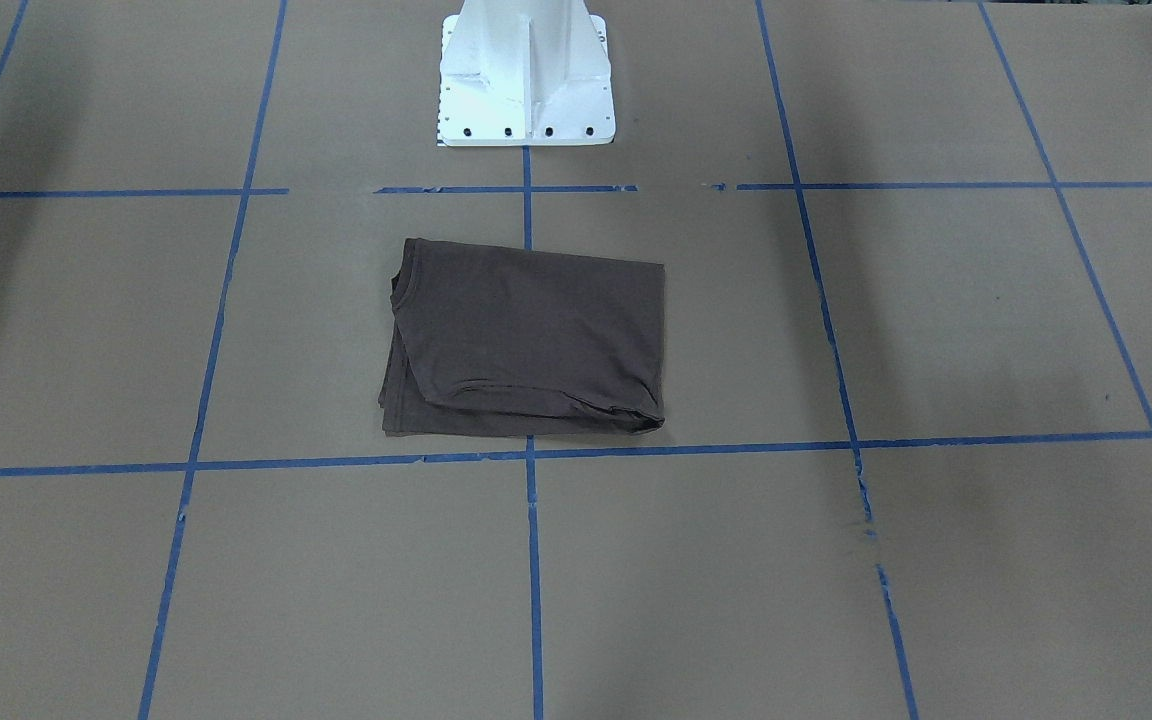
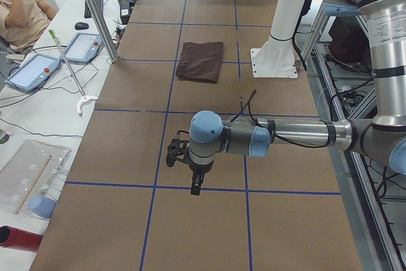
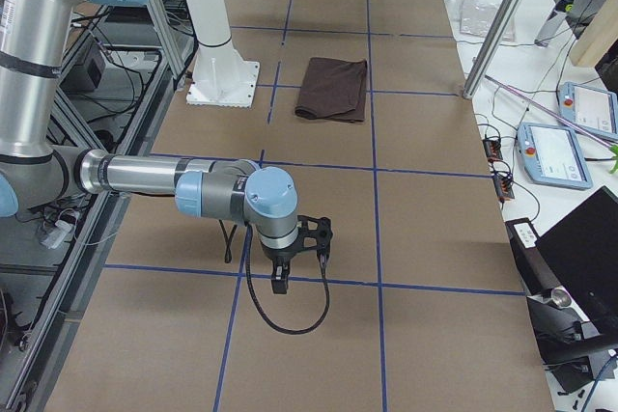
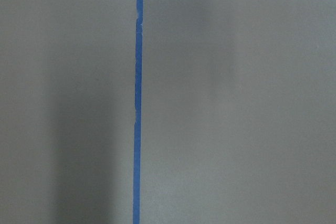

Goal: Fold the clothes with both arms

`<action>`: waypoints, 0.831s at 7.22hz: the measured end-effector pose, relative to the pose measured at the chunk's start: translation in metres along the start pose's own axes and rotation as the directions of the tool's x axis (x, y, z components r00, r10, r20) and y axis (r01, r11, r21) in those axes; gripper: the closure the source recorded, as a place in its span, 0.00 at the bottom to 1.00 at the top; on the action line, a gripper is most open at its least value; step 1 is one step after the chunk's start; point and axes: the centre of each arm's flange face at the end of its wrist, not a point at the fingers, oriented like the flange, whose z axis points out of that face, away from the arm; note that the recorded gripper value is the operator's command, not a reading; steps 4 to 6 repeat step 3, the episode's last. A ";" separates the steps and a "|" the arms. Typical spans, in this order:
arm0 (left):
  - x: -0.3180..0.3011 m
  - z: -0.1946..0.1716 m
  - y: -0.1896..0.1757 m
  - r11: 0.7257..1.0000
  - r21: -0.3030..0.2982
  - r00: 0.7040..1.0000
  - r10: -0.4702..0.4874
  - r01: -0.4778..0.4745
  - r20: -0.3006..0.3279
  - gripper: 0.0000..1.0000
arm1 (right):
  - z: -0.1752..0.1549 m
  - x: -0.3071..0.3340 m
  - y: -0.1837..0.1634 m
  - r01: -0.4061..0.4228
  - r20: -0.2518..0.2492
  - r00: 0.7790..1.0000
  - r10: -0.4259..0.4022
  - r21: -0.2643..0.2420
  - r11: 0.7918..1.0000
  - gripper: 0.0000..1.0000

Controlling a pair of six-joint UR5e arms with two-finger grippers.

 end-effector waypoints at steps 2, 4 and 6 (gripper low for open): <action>-0.001 0.001 0.001 1.000 -0.002 1.000 -0.002 0.002 0.000 0.00 | 0.000 0.000 0.000 0.001 0.000 1.000 -0.001 0.001 1.000 0.00; -0.001 0.001 0.002 1.000 -0.003 1.000 -0.003 0.003 0.000 0.00 | 0.000 0.000 0.000 0.001 0.000 1.000 -0.001 0.001 1.000 0.00; -0.001 0.001 0.002 1.000 -0.003 1.000 -0.003 0.003 0.000 0.00 | 0.000 0.000 0.000 0.001 0.000 1.000 -0.001 0.001 1.000 0.00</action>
